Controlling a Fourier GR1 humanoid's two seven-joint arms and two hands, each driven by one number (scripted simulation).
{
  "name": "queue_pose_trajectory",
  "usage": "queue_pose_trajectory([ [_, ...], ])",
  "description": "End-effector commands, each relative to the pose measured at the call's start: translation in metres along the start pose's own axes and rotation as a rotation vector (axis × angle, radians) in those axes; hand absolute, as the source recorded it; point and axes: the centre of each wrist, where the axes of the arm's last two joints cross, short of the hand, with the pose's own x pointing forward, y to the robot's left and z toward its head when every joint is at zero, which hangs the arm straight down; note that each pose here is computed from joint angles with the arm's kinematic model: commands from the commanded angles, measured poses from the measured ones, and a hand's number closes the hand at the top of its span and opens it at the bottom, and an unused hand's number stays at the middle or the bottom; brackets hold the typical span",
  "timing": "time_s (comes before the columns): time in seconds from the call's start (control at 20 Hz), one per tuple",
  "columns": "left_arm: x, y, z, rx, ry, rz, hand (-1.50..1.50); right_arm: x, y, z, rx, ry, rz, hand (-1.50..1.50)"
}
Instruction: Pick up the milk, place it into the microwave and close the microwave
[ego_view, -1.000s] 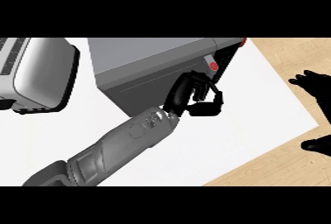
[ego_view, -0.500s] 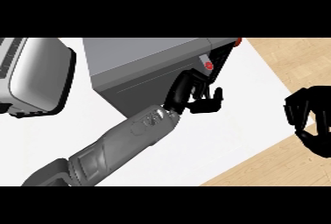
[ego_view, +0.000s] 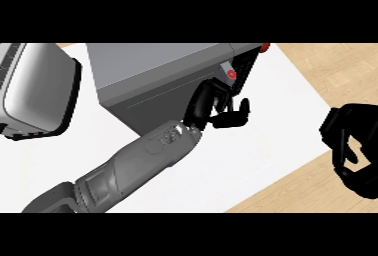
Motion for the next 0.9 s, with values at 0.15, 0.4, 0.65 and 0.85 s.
queue_pose_trajectory([
  [0.15, 0.031, -0.022, -0.015, -0.040, -0.083, 0.012, 1.50, 0.002, 0.012, -0.009, 0.094, -0.064, -0.049, 1.50],
  [0.4, 0.030, -0.023, -0.013, -0.018, -0.072, 0.024, 1.50, 0.006, 0.018, -0.012, 0.116, -0.064, -0.054, 1.50],
  [0.65, 0.005, -0.012, -0.010, 0.085, 0.131, 0.067, 1.50, -0.001, 0.034, -0.005, 0.224, 0.076, -0.120, 1.50],
  [0.85, 0.024, 0.003, -0.015, 0.188, 0.235, 0.451, 1.50, -0.010, 0.054, -0.004, 0.212, 0.061, -0.187, 1.50],
])
